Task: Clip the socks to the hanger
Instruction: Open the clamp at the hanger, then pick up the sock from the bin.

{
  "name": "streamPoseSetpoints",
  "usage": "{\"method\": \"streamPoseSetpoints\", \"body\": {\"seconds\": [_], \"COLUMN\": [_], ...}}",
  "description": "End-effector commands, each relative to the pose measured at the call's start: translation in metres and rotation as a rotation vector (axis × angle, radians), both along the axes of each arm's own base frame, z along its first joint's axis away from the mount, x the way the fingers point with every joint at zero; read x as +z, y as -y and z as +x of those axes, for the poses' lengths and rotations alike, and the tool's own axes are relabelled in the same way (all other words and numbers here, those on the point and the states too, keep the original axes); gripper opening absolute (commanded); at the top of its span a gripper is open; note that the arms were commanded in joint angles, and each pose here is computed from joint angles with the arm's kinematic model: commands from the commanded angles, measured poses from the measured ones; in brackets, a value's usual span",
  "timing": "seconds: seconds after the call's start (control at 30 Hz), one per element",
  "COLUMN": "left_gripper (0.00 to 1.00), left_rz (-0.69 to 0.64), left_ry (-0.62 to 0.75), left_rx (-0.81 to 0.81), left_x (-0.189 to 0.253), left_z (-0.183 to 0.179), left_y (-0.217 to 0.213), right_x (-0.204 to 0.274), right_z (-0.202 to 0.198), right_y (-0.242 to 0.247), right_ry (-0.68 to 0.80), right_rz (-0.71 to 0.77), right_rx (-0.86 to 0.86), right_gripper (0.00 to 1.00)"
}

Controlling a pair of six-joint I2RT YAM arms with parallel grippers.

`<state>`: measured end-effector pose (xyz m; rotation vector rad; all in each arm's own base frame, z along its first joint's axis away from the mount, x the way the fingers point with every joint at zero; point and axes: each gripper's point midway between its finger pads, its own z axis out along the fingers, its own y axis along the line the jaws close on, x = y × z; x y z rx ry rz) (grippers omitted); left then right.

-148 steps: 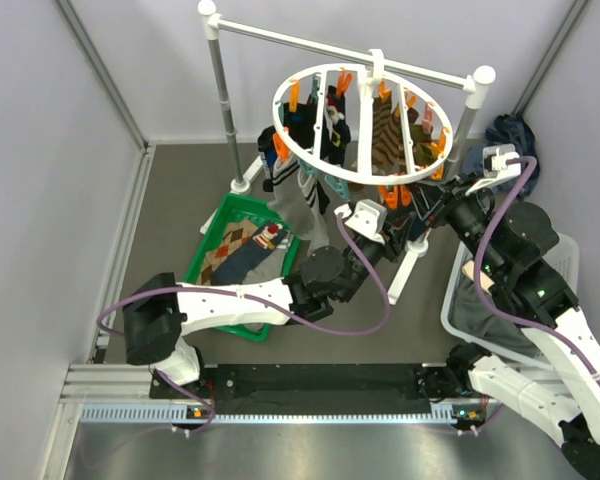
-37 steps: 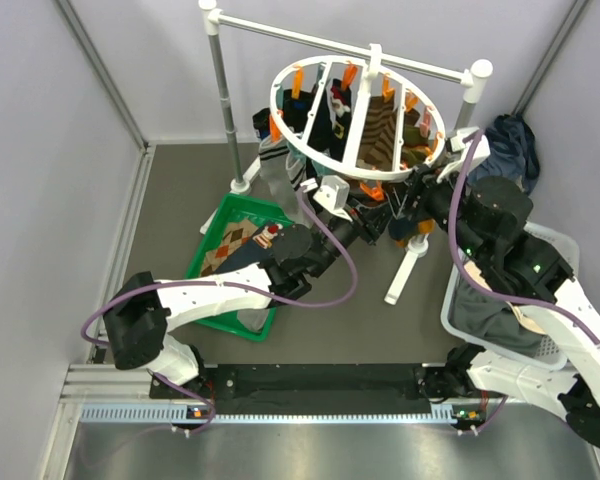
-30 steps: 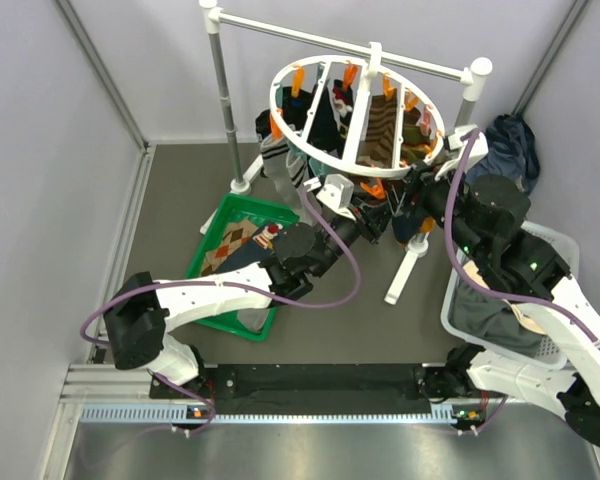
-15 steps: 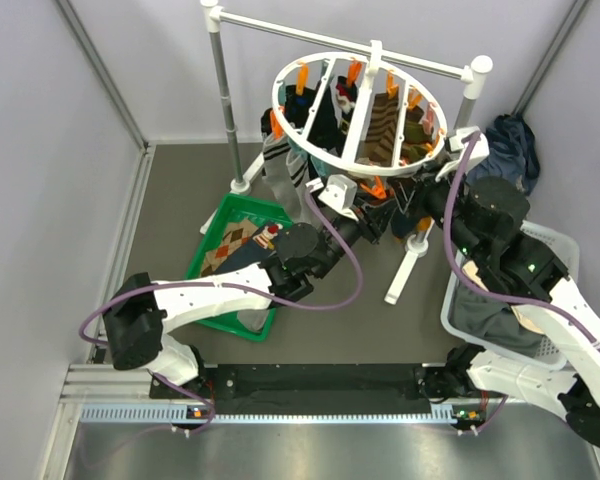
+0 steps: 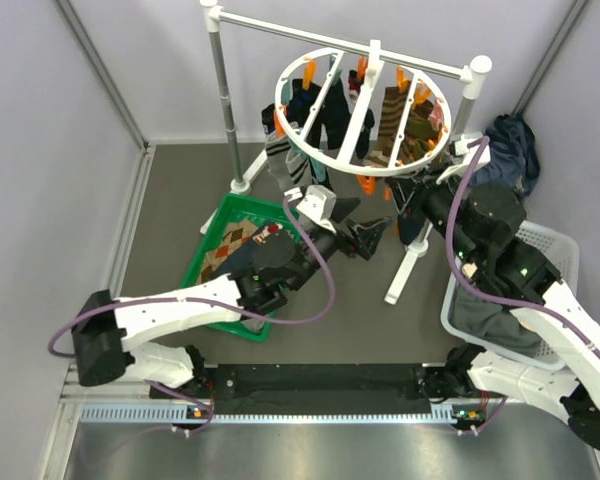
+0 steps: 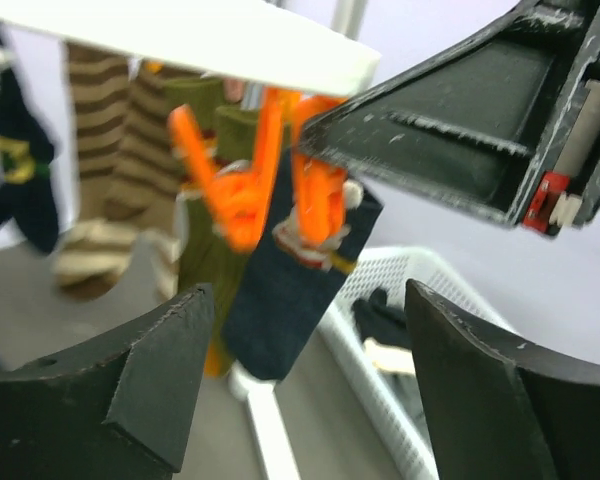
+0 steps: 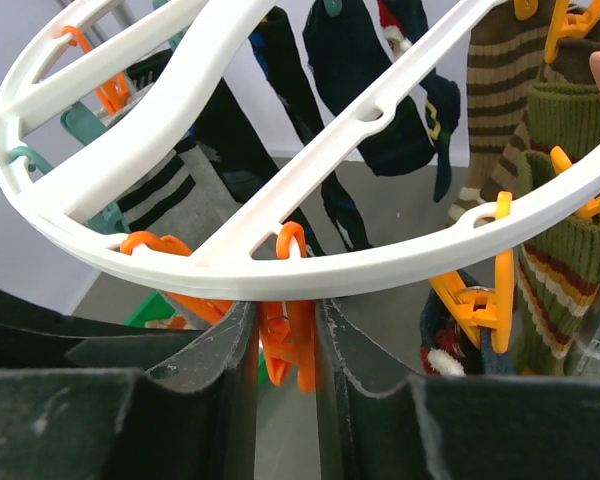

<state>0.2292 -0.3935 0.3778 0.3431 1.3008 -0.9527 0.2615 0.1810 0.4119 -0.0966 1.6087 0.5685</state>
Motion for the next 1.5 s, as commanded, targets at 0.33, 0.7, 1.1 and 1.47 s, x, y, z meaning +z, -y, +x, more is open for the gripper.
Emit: {"method": "streamPoseSetpoints", "body": {"seconds": [0.33, 0.7, 1.1, 1.47], "left_gripper": [0.76, 0.59, 0.53, 0.43], "left_rz": [0.479, 0.598, 0.545, 0.602], "left_ry": [-0.423, -0.763, -0.948, -1.059], "left_rx": [0.47, 0.535, 0.497, 0.47], "left_x": [-0.142, -0.226, -0.284, -0.327], "left_z": [0.004, 0.08, 0.169, 0.192], "left_y": [-0.182, -0.226, -0.219, -0.21], "right_x": [0.013, 0.003, -0.002, -0.005], "right_z": [-0.001, 0.003, 0.002, 0.003], "right_y": [0.002, 0.006, 0.009, 0.011], "right_ry": [0.056, 0.067, 0.082, 0.081], "right_rz": [-0.004, -0.073, -0.095, -0.111], "right_rx": [0.002, -0.017, -0.022, -0.031], "right_gripper": [0.0, 0.0, 0.0, 0.0]}}
